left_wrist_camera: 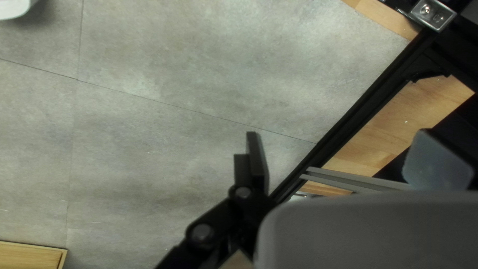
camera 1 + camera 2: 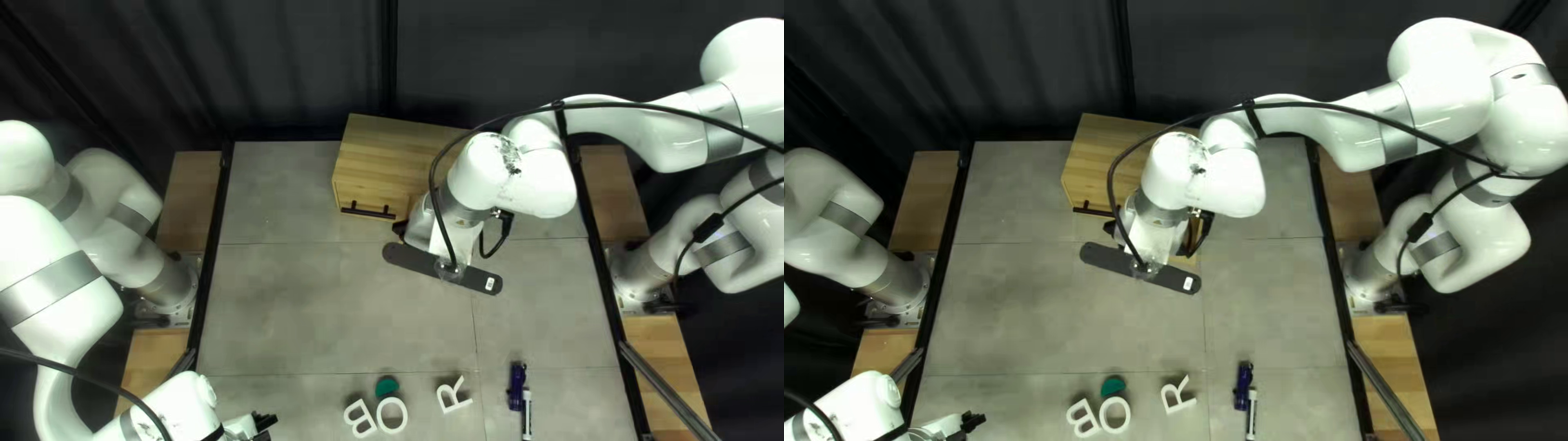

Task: Open drawers and place objects into drawer and close

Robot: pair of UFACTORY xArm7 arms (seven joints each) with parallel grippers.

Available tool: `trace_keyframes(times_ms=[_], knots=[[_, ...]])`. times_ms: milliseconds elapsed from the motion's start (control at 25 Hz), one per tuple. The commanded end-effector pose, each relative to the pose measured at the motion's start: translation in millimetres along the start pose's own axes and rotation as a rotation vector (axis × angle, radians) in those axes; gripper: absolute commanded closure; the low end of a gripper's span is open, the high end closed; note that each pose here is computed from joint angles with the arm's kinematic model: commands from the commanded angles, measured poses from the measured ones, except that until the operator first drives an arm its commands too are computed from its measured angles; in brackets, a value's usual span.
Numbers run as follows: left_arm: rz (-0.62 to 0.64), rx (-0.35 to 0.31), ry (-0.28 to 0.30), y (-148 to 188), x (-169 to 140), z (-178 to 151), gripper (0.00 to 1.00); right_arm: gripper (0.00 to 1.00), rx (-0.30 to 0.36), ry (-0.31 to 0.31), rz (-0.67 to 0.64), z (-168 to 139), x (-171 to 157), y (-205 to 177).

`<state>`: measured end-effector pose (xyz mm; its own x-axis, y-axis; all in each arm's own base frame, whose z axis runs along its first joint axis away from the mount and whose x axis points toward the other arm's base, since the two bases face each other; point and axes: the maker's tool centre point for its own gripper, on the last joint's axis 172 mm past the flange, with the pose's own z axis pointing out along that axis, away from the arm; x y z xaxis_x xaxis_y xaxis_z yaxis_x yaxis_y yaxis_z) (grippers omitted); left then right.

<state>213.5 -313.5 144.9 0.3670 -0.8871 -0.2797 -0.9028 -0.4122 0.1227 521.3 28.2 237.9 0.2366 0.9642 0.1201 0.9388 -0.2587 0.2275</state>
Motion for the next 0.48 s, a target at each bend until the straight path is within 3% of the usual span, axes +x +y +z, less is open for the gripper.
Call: trace_keyframes(times_ms=[40, 480], knots=[[0.0, 0.0, 0.0, 0.0, 0.0, 0.0, 0.0, 1.0, 0.006, 0.012, -0.014, 4.4, -2.0, -1.2], [0.0, 0.0, 0.0, 0.0, 0.0, 0.0, 0.0, 1.0, 0.019, 0.039, -0.038, 16.0, -21.4, -1.2]])
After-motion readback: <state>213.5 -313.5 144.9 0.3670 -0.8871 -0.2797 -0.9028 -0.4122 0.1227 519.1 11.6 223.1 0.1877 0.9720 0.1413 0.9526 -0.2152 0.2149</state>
